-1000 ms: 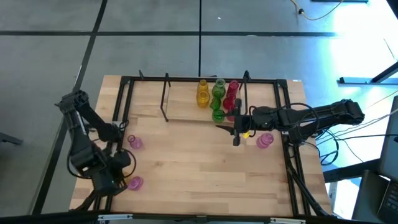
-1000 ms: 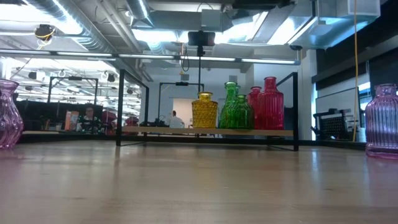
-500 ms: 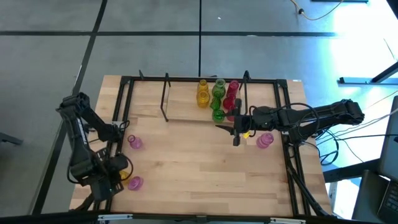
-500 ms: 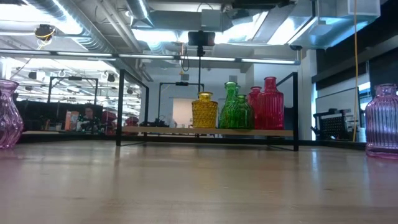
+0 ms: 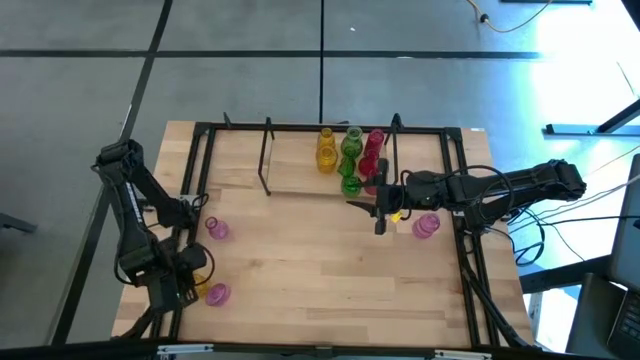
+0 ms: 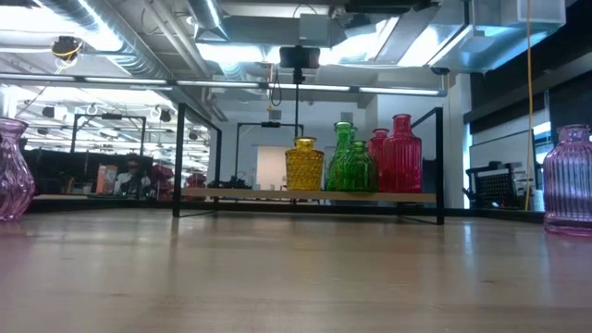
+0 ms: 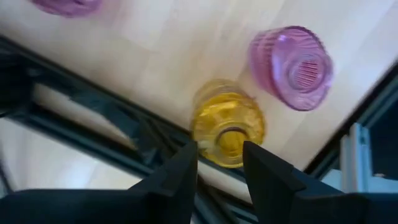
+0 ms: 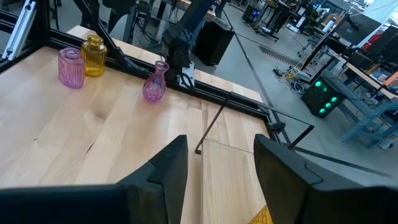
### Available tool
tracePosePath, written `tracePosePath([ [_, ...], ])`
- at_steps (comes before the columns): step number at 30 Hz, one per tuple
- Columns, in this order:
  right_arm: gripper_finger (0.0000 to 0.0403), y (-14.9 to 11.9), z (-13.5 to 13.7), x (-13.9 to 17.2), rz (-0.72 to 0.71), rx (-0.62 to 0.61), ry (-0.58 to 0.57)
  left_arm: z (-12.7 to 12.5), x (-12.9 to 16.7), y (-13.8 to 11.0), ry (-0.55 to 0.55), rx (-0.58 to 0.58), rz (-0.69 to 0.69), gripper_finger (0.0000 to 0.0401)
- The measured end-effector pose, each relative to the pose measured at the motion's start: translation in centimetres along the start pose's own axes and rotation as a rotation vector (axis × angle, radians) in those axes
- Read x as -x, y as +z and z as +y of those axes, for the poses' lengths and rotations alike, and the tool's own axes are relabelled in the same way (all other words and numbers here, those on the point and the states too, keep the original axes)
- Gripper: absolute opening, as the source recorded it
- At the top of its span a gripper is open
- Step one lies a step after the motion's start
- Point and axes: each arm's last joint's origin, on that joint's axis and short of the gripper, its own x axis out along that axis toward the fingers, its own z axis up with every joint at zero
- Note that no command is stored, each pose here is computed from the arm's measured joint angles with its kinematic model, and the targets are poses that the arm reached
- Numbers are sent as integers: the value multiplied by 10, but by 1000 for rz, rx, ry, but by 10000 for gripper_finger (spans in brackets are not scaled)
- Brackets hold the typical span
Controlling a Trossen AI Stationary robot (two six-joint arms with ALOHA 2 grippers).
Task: Sort vases onto shelf
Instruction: Put the yellow vase on the shelf aligned with the other yellow vases
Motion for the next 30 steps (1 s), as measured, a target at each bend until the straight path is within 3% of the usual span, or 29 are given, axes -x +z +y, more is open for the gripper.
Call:
tracePosePath([
  [6, 166, 0, 0, 0, 2, 0, 1, 2, -20, -5, 0, -12, 99, 113],
  [11, 166, 0, 0, 0, 3, 1, 2, 1, -29, -6, -41, -18, 101, 111],
  [30, 166, 0, 0, 0, 0, 0, 0, 8, -15, -3, -94, 57, 51, 111],
])
